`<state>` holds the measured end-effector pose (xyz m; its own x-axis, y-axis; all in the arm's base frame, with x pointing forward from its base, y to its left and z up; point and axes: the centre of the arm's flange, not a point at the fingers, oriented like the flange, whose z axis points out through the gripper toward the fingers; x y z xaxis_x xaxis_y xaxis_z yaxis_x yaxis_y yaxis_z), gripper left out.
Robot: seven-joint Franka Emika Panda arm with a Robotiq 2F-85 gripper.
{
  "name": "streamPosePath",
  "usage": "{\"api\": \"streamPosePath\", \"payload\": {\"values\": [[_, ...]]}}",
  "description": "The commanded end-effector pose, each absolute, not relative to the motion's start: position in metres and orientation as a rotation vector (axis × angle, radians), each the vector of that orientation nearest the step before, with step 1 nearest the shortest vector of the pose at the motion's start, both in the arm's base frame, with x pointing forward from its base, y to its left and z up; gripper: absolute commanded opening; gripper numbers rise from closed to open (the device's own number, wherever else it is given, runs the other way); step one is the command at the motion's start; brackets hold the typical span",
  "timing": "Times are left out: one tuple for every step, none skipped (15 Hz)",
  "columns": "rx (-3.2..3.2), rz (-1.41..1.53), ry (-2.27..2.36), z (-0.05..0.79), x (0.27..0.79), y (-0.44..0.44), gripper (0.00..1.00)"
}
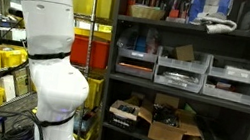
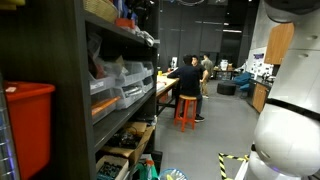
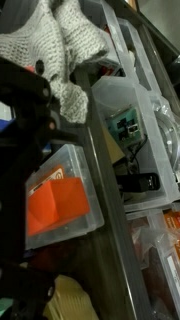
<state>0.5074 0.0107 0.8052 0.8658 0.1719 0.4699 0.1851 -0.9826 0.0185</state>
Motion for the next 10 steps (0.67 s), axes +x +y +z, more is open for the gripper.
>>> {"api": "streamPosePath", "payload": {"values": [[-2.987,-0.72,-0.31,0.815,0.5145,0.005,1.0],[-2.984,-0.72,-0.312,0.8156,0.5154,0.0051,1.0],[-2.98,-0.722,-0.316,0.817,0.5156,0.0052,1.0],[-2.979,-0.724,-0.322,0.818,0.5154,0.0053,1.0],[-2.978,-0.727,-0.333,0.8193,0.516,0.0059,1.0],[-2.976,-0.726,-0.348,0.8204,0.5164,0.0065,1.0],[-2.968,-0.714,-0.368,0.821,0.5165,0.0072,1.0],[-2.958,-0.695,-0.394,0.82,0.5166,0.0081,1.0],[-2.949,-0.672,-0.421,0.8187,0.5168,0.0088,1.0],[-2.944,-0.65,-0.449,0.8172,0.5173,0.009,1.0]]}}
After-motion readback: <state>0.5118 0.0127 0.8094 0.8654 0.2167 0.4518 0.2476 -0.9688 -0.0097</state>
